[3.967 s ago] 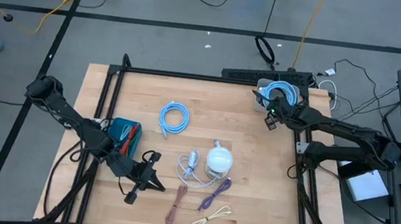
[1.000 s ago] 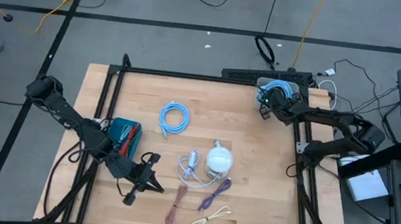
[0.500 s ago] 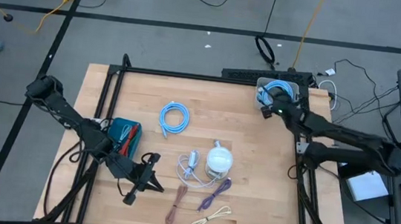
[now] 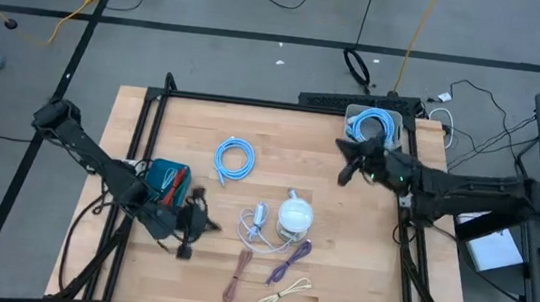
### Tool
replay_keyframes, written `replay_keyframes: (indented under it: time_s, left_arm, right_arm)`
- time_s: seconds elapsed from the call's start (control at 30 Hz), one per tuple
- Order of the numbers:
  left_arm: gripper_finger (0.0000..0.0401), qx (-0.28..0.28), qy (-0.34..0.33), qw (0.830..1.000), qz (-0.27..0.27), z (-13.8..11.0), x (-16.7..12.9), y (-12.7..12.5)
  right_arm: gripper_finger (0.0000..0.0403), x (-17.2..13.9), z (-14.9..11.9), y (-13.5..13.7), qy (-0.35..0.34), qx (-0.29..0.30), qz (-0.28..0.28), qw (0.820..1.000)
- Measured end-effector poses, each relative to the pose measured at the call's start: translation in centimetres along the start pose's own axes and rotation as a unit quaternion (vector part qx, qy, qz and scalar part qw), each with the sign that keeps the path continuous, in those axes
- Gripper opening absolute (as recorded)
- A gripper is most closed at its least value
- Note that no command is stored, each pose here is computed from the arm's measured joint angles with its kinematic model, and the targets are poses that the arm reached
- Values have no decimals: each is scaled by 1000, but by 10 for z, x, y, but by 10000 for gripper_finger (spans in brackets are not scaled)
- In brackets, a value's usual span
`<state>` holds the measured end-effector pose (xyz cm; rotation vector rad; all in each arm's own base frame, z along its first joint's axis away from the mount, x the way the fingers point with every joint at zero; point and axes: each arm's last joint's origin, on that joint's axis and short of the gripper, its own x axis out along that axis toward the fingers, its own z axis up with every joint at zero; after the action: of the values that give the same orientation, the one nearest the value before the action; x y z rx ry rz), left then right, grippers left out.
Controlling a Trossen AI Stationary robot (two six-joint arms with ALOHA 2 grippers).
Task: Pick & Place USB Port
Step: Put the white charger cable into the blue bin
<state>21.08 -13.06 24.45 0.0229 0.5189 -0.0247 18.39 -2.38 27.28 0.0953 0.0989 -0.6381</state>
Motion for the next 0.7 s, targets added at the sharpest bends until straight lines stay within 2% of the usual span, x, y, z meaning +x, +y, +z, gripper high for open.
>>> replay_keyframes:
  time_s: [0.1,0.2,0.37,0.43,0.6,0.7]
  left_arm:
    - [21,-30,-14,993,116,-1,-16,16]
    - [21,-75,-37,978,192,-1,-34,31]
    - [21,-127,-42,956,260,-5,-50,54]
    - [21,-134,-37,947,289,-7,-51,62]
    - [21,-139,-2,924,357,-11,-44,84]
    - [21,-166,24,910,378,-13,-41,101]
  right_arm:
    - [0,-7,13,37,-48,-25,34,998]
    - [0,-18,24,75,-87,-61,44,993]
    - [0,-26,37,128,-111,-127,12,986]
    - [0,-26,45,146,-111,-137,4,984]
    - [0,-23,46,182,-97,-178,18,979]
    - [0,-23,45,200,-81,-220,19,972]
